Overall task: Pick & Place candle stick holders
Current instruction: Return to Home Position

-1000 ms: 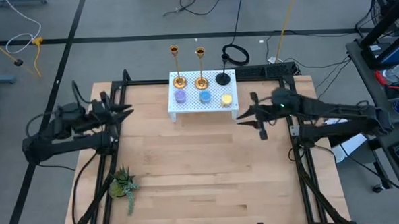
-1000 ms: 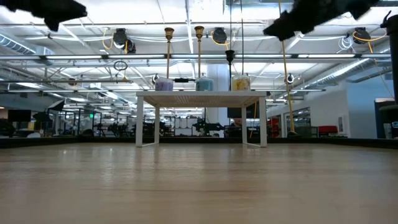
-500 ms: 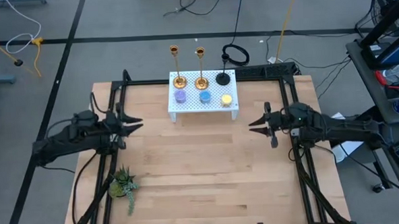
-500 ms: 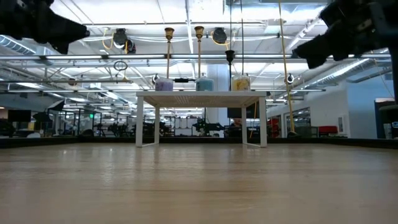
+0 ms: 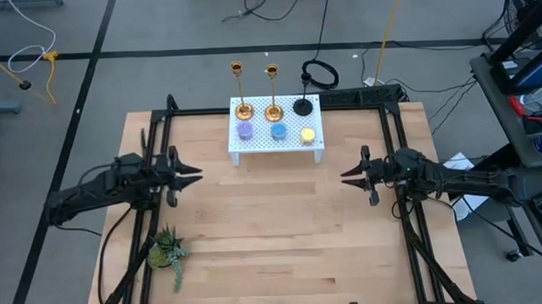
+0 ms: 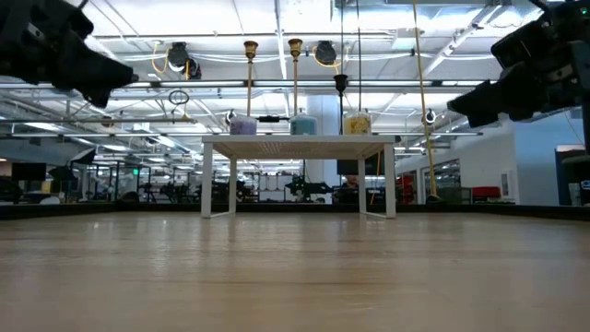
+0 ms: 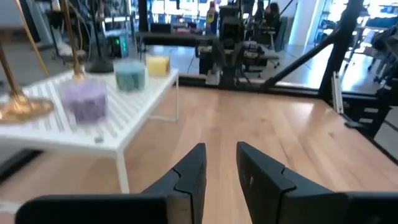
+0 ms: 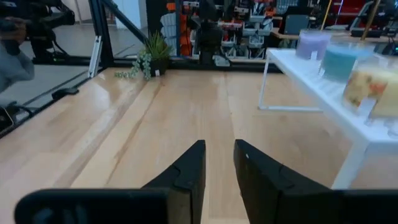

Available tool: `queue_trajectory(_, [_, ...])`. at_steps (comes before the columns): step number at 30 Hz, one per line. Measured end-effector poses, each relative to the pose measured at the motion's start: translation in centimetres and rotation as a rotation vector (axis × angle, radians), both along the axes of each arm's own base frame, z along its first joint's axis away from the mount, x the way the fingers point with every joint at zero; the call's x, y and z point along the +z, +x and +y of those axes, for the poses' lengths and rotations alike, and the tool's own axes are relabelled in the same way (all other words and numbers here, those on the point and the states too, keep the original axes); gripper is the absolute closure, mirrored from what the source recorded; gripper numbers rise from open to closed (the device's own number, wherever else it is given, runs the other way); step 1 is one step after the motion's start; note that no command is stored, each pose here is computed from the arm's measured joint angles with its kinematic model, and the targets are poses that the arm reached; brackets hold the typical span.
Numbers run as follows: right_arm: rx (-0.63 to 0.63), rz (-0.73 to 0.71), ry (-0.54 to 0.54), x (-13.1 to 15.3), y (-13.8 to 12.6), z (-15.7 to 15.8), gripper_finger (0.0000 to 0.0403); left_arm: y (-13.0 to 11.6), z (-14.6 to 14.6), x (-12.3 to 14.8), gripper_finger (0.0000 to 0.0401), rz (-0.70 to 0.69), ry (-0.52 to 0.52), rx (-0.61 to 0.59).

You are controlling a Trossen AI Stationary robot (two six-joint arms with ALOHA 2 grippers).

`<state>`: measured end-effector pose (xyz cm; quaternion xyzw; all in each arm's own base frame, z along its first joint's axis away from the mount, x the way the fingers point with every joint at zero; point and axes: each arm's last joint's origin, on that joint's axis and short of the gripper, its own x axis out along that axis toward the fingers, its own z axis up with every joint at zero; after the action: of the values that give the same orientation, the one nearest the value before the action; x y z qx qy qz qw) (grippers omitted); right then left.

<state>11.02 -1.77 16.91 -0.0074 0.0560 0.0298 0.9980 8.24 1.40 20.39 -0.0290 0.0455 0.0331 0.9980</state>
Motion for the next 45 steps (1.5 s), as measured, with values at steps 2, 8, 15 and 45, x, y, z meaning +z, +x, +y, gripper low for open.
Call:
queue_trajectory(2, [-0.001,0.005,0.005,-0.6,0.0,0.0,0.0324,0.3,0.1,-0.9,0.0308,0.021,-0.018,0.002])
queue_trajectory(8, [-0.001,-0.071,-0.009,-0.1,0.1,0.0,0.0323,0.8,0.2,-2.7,0.0308,0.033,0.004,-0.001])
queue_trajectory(15, [-0.002,-0.091,-0.014,0.0,0.1,0.0,0.0323,1.1,0.3,-3.3,0.0308,0.017,-0.054,0.027])
queue_trajectory(45, [-0.115,-0.109,0.105,0.2,0.2,-0.4,0.0249,2.3,0.6,-3.7,0.0190,0.091,0.048,0.019])
